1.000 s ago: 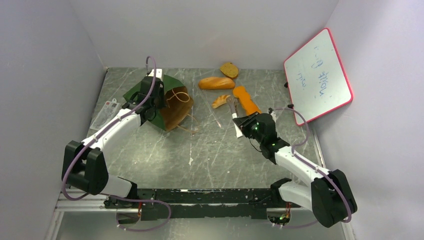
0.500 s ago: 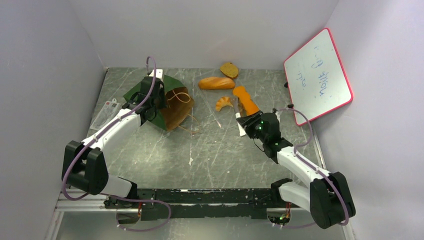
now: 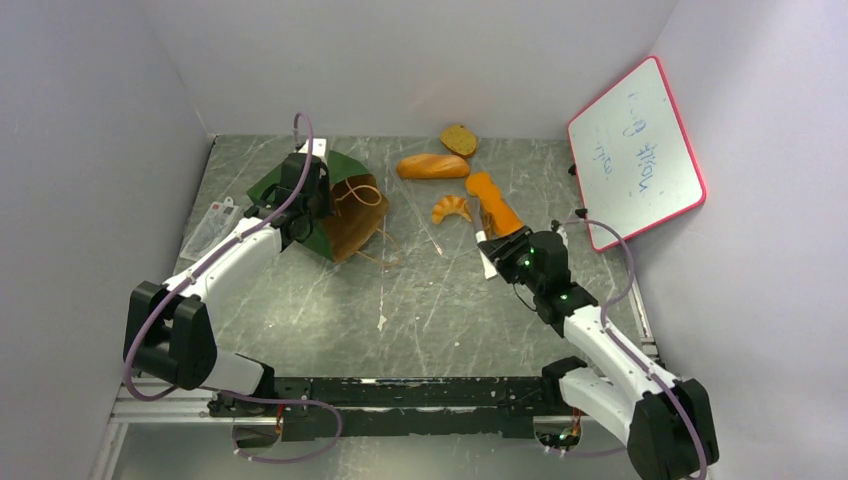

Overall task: Take the fake bread out of the paper bag
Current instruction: Place the fake bread in the container.

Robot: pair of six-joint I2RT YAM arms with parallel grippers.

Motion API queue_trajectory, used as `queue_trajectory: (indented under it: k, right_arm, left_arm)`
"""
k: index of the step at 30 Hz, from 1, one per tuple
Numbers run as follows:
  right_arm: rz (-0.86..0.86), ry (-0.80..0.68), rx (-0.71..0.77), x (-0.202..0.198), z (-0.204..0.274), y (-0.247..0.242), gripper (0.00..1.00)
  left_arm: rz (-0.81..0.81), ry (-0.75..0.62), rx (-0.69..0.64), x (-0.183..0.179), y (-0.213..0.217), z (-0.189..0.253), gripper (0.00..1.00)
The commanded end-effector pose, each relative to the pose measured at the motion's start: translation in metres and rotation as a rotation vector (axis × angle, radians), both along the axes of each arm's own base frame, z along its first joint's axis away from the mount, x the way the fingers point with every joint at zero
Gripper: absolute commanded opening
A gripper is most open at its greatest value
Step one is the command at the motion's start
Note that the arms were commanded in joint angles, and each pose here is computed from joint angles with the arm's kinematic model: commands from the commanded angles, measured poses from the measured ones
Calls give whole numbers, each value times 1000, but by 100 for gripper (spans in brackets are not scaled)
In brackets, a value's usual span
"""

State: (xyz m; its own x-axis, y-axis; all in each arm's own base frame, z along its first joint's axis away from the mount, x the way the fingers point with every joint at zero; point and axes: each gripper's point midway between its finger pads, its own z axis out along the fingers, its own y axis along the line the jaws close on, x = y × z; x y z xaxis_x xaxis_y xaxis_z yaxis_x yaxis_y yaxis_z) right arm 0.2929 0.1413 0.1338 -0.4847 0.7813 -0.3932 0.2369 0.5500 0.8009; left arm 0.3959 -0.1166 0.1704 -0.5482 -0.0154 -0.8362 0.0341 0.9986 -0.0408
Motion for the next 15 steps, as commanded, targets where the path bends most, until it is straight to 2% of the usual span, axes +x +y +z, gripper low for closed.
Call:
queue_trajectory:
  k: [1,7,15]
  right_arm:
    - [25,-73,-19,1,30,0,47]
    - [129,-113,-50,-6,55,28,47]
    - [326,-166,-26,-31,68,109,47]
  left_arm:
    - [-39,-44,-20,1,-7,18,7]
    - [-92,-39,-31,-7,-11,13,7]
    - [-72,-21,1,-19,-1,9,7]
